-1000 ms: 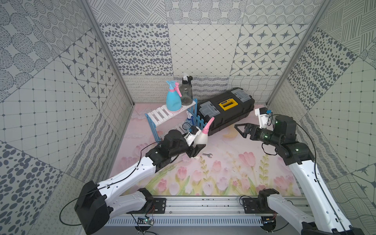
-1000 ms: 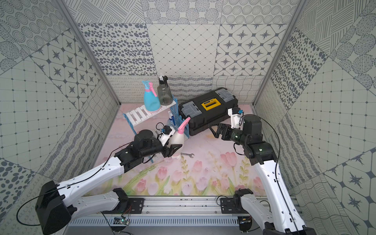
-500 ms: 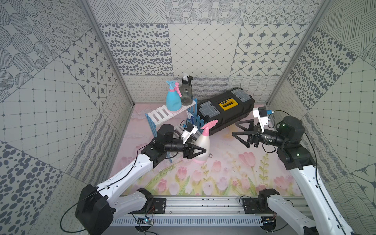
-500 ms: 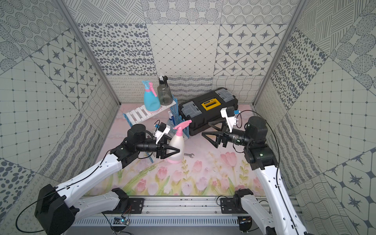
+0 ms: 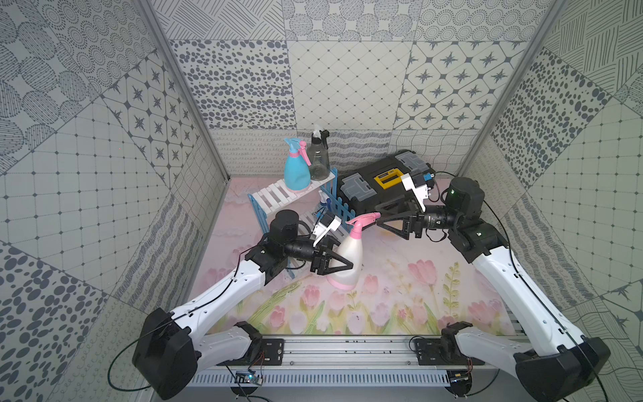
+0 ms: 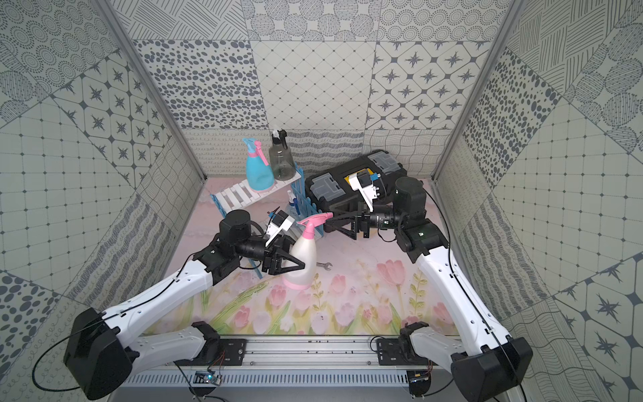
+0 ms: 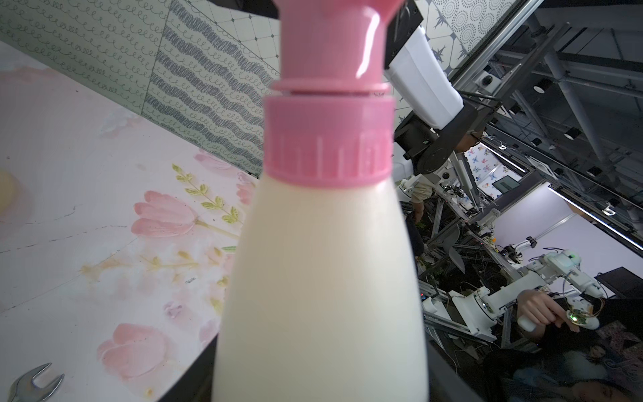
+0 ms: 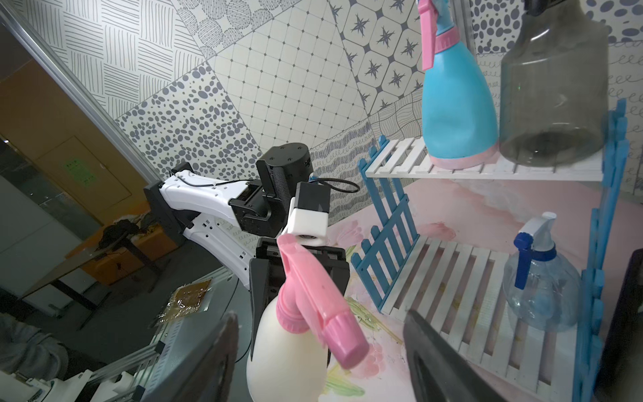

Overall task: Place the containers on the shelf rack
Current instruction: 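Pick up a container from the center of the board.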

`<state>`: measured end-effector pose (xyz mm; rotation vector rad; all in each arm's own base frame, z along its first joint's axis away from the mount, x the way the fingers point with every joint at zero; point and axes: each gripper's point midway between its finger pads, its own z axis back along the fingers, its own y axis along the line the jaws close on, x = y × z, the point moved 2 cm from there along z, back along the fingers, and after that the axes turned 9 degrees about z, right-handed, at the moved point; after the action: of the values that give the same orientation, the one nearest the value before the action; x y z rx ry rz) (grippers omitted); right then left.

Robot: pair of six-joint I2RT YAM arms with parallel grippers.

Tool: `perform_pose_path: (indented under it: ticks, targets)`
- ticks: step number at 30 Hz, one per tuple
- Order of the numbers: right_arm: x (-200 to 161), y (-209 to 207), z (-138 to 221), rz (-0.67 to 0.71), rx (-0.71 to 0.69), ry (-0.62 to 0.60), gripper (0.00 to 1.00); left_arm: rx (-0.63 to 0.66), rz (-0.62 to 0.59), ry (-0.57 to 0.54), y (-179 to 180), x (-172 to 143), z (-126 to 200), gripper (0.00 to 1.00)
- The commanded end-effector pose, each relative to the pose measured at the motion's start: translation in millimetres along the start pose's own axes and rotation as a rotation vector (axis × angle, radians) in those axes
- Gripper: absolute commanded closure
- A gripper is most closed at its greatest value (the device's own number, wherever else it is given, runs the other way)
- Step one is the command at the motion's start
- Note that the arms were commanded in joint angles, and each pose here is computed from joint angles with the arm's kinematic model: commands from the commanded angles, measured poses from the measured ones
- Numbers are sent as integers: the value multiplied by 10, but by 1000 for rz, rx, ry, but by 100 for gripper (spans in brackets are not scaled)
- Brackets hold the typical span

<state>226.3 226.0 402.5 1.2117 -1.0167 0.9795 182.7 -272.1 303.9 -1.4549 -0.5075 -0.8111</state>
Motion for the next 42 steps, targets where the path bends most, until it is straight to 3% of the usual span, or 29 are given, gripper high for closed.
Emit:
perform_pose_path:
  ticks: [1, 6, 14, 22, 23, 24, 26, 28, 30, 31, 37, 42]
  targets:
    - [152, 60, -50, 66, 37, -22, 26, -99, -55, 20, -216, 64, 14, 55]
    - [129, 115, -142, 68, 83, -11, 37, -90, -65, 10, -209, 80, 8, 55]
    - [145, 262, -177, 49, 191, 3, 68, -98, -59, 19, -200, 83, -6, 56]
    - [99, 313, -178, 22, 234, 16, 82, -100, -61, 20, -203, 91, -8, 57]
    - [94, 313, -175, 21, 233, 16, 91, -96, -61, 19, -196, 87, -9, 57]
    - [90, 318, -170, 24, 224, 14, 100, -87, -67, 14, -190, 93, -7, 53]
    - [86, 307, -160, 34, 196, 7, 100, -66, -78, 2, -166, 89, -4, 42]
    - [101, 305, -144, 50, 168, -2, 100, -33, -101, -16, -146, 93, 10, 23]
    - [119, 305, -122, 67, 132, -13, 100, 5, -124, -37, -134, 96, 42, 4]
    - [134, 294, -107, 77, 107, -20, 100, 29, -142, -49, -127, 100, 63, 1]
    - [140, 69, -1, 106, -130, -53, 100, 247, -265, -163, -54, 162, 350, 1]
    - [83, -209, 126, 119, -411, -39, 100, 650, -284, -275, 283, 221, 823, 1]
